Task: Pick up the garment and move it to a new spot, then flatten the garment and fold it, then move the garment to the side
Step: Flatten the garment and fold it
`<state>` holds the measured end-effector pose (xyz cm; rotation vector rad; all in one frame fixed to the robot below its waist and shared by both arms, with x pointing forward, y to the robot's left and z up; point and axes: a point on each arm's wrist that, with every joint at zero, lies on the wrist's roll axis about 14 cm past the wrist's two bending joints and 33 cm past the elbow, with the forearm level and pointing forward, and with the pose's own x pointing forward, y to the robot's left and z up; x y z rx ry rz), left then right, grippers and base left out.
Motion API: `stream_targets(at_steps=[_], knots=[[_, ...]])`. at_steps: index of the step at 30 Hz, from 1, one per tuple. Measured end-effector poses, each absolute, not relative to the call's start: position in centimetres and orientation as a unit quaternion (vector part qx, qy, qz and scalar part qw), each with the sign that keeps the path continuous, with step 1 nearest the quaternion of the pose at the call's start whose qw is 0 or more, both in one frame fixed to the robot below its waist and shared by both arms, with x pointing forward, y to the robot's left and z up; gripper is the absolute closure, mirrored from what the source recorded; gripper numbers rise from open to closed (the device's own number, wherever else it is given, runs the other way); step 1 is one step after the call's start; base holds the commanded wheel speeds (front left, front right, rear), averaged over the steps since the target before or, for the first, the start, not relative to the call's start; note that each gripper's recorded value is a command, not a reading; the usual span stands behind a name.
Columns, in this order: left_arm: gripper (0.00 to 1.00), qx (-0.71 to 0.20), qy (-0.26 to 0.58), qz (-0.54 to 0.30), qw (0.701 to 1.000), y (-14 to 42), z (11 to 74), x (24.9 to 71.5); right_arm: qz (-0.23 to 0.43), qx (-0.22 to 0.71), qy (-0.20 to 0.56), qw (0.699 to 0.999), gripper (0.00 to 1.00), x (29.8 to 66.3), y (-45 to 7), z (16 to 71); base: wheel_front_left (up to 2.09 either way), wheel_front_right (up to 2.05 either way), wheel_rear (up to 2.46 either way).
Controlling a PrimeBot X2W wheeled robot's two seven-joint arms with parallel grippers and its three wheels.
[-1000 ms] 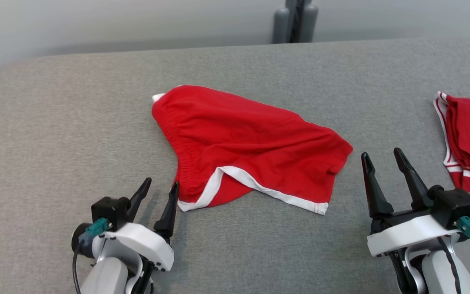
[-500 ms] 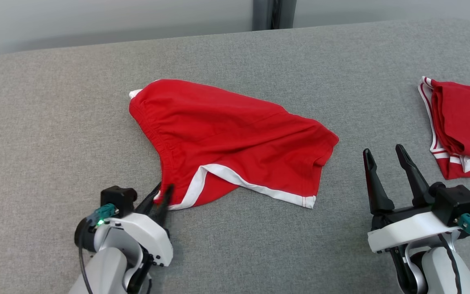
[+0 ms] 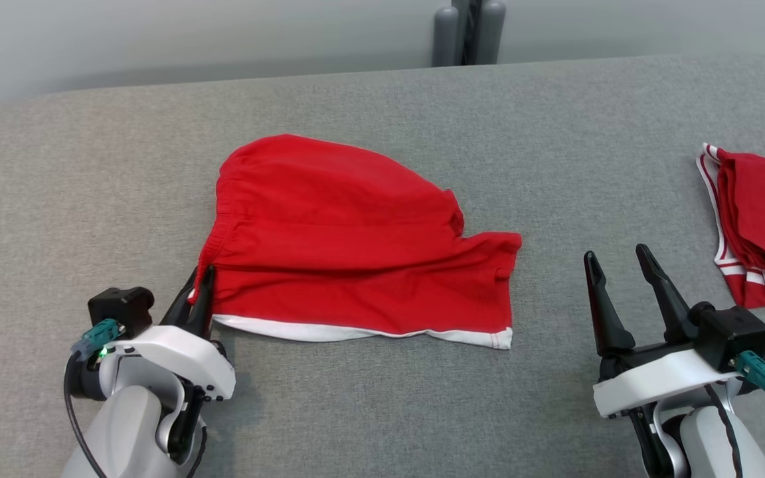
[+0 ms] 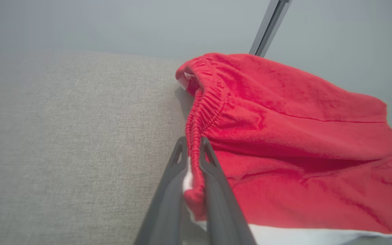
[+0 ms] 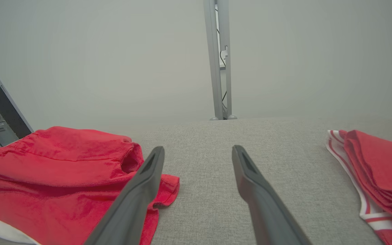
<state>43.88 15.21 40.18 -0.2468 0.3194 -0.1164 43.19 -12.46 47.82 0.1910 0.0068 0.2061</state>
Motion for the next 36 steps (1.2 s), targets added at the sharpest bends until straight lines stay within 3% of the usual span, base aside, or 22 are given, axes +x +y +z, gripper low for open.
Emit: stream_targets(at_steps=[8,9,10,11,22,36], knots=[[1.0,-0.131,0.181,-0.01,0.975,18.1,39.3,41.2,0.129,0.097,0.012,0.987,0.0,42.8,-10.5,47.8,0.0,0.0,0.0],[0.83,-0.135,0.186,-0.012,0.973,18.0,39.1,40.9,0.133,0.098,0.013,0.986,0.0,42.8,-10.3,47.7,0.0,0.0,0.0],[0.51,-0.139,0.187,-0.01,0.972,18.0,39.0,40.6,0.136,0.098,0.016,0.986,0.0,42.7,-10.0,47.6,0.0,0.0,0.0],[0.0,-0.141,0.184,-0.008,0.973,18.1,39.2,40.5,0.139,0.098,0.018,0.985,0.0,42.7,-9.8,47.5,0.0,0.0,0.0],[0.0,-0.161,0.1,0.012,0.982,19.6,43.0,40.6,0.163,0.101,0.023,0.981,0.0,42.3,-8.0,47.6,0.0,0.0,0.0],[0.0,-0.165,0.107,0.038,0.98,20.7,41.9,36.7,0.185,0.107,0.029,0.977,0.0,41.3,-6.4,47.4,0.0,0.0,0.0]])
